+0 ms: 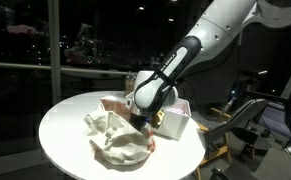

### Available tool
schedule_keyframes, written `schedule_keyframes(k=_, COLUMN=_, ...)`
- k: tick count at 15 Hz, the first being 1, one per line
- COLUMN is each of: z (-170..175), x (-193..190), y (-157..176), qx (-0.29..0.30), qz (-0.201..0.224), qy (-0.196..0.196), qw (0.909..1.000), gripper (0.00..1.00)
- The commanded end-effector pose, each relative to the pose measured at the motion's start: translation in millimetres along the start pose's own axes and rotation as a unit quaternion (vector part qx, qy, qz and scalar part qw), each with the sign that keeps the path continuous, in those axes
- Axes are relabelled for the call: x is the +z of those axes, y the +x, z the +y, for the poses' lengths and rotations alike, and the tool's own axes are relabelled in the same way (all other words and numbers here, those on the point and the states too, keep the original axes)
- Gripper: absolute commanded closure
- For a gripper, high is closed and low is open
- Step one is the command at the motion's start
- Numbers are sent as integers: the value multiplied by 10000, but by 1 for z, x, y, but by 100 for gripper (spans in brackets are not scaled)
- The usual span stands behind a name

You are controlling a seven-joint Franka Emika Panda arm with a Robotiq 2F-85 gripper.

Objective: Remove the items from the plastic bag and put them inside the white basket

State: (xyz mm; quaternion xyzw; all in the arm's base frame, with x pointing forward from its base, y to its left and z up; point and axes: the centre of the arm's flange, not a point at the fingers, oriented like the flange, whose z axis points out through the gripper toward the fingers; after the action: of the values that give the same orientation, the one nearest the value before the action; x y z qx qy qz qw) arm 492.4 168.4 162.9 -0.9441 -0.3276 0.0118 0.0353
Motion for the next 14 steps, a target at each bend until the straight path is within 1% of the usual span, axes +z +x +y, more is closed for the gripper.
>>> schedule_keyframes(k=1, z=-9, x=-5, y=-9, qx=255, qz=221, qy=-231, qw=9992, gripper=65)
schedule_keyframes(k=4, z=-11, x=-19, y=-13, qx=552, qz=236, qy=-224, qw=9979, gripper=89)
schedule_keyframes(k=5, z=-12, x=-31, y=-14, qx=654, qz=137, qy=-170, qw=9976, gripper=95)
schedule_keyframes(k=6, z=-13, x=-47, y=-15, qx=762, qz=124, qy=-72, qw=9970, gripper=98)
schedule_keyframes(k=7, z=-14, x=-59, y=-15, qx=823, qz=152, qy=85, qw=9965, gripper=100)
schedule_keyframes(k=9, z=-15, x=-86, y=-13, qx=1014, qz=221, qy=327, qw=9941, gripper=100)
schedule_keyframes(k=11, z=-17, x=-113, y=-11, qx=1164, qz=364, qy=466, qw=9914, gripper=98)
schedule_keyframes(k=14, z=-20, x=-155, y=-10, qx=1278, qz=472, qy=486, qw=9895, gripper=98)
